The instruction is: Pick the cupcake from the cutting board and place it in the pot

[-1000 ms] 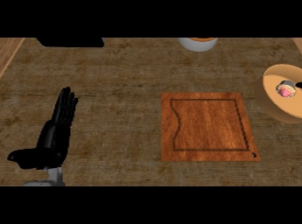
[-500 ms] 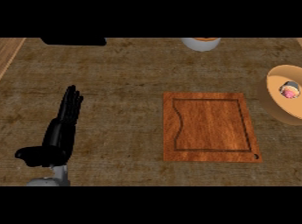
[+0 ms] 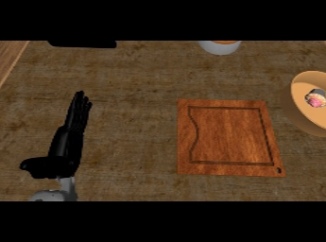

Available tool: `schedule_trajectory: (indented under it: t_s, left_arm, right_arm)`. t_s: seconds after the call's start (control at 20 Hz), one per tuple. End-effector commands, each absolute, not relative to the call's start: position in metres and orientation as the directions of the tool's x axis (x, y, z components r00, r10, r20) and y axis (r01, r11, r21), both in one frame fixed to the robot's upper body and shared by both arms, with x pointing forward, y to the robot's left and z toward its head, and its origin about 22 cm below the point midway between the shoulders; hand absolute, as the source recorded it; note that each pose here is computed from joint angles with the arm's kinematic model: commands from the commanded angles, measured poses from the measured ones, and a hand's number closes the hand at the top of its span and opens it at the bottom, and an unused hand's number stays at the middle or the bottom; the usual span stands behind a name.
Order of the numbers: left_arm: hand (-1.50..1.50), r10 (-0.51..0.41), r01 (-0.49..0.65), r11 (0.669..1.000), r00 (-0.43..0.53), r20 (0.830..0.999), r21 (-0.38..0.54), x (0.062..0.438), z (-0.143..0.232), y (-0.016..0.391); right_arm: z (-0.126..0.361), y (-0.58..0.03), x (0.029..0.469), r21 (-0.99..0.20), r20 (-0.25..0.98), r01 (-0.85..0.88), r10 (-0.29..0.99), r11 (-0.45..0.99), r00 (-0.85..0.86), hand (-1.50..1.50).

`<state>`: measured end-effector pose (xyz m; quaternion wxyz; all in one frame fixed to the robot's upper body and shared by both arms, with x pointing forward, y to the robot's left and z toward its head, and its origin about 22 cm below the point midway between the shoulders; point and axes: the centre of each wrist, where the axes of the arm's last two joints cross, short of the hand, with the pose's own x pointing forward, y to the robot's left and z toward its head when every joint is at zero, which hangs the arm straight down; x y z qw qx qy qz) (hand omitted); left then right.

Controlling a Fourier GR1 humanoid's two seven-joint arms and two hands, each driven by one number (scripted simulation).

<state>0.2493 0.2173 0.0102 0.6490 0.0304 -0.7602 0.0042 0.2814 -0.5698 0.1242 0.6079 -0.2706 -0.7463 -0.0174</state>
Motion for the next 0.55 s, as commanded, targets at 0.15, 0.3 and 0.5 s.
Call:
schedule_trajectory:
  t_s: [0.15,0.3,0.5]
  left_arm:
    - [0.0,-0.024,-0.042,0.999,-0.146,0.989,0.018,0.251,0.013,0.21]
    - [0.0,-0.033,-0.049,0.998,-0.158,0.987,0.025,0.262,0.018,0.218]
    - [0.0,-0.032,-0.048,0.999,-0.159,0.987,0.025,0.254,0.006,0.21]
  right_arm:
    - [0.135,-0.581,0.271,-0.253,0.918,0.497,0.368,0.83,-0.147,-1.5]
    - [0.136,-0.594,0.252,-0.218,0.922,0.534,0.352,0.817,-0.161,-1.5]
    - [0.132,-0.603,0.235,-0.205,0.925,0.569,0.348,0.796,-0.153,-1.5]
